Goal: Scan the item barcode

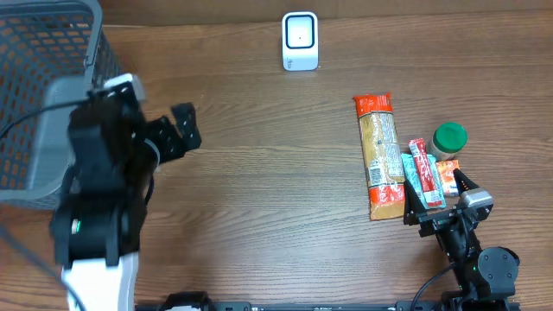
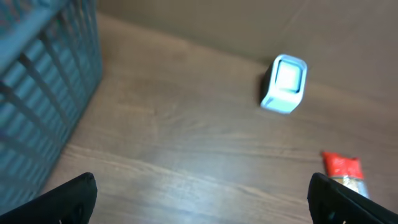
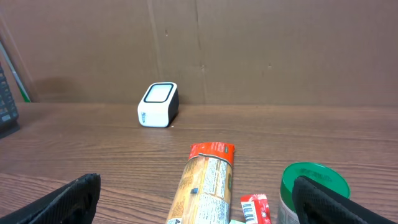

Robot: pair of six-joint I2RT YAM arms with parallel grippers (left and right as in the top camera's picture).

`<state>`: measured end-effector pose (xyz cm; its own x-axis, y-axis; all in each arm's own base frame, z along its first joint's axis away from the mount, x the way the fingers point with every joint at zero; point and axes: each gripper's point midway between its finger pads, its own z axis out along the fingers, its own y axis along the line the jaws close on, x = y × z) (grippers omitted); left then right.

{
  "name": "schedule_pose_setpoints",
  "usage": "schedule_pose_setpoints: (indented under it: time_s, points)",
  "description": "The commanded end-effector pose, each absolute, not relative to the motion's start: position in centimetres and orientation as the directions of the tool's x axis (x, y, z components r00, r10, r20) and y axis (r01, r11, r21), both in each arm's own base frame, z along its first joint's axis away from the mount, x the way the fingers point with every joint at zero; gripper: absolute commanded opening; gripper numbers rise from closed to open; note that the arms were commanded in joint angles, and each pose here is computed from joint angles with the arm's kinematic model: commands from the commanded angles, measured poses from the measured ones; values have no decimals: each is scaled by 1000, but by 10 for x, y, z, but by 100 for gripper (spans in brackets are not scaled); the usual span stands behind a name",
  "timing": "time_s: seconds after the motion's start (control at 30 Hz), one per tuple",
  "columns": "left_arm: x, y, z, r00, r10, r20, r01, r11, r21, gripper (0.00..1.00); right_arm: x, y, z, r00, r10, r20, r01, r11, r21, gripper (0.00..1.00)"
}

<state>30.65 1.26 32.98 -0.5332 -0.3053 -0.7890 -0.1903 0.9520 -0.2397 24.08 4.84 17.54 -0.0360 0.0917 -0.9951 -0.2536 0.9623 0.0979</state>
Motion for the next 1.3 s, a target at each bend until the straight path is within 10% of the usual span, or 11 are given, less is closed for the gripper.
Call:
schedule_pose_setpoints:
  time_s: [0.0, 0.8, 1.27]
  points:
    - [295, 13, 350, -483, -284, -828, -169, 958, -230, 100, 241, 48, 174, -29, 88, -996, -252, 963, 93, 100]
    - [216, 9, 362, -438, -282, -854, -157, 959, -236, 100, 241, 48, 174, -29, 88, -996, -252, 963, 93, 100]
    - [163, 9, 274, -437, -282, -854, -176, 958, -226, 100, 241, 48, 174, -29, 88, -996, -252, 963, 93, 100]
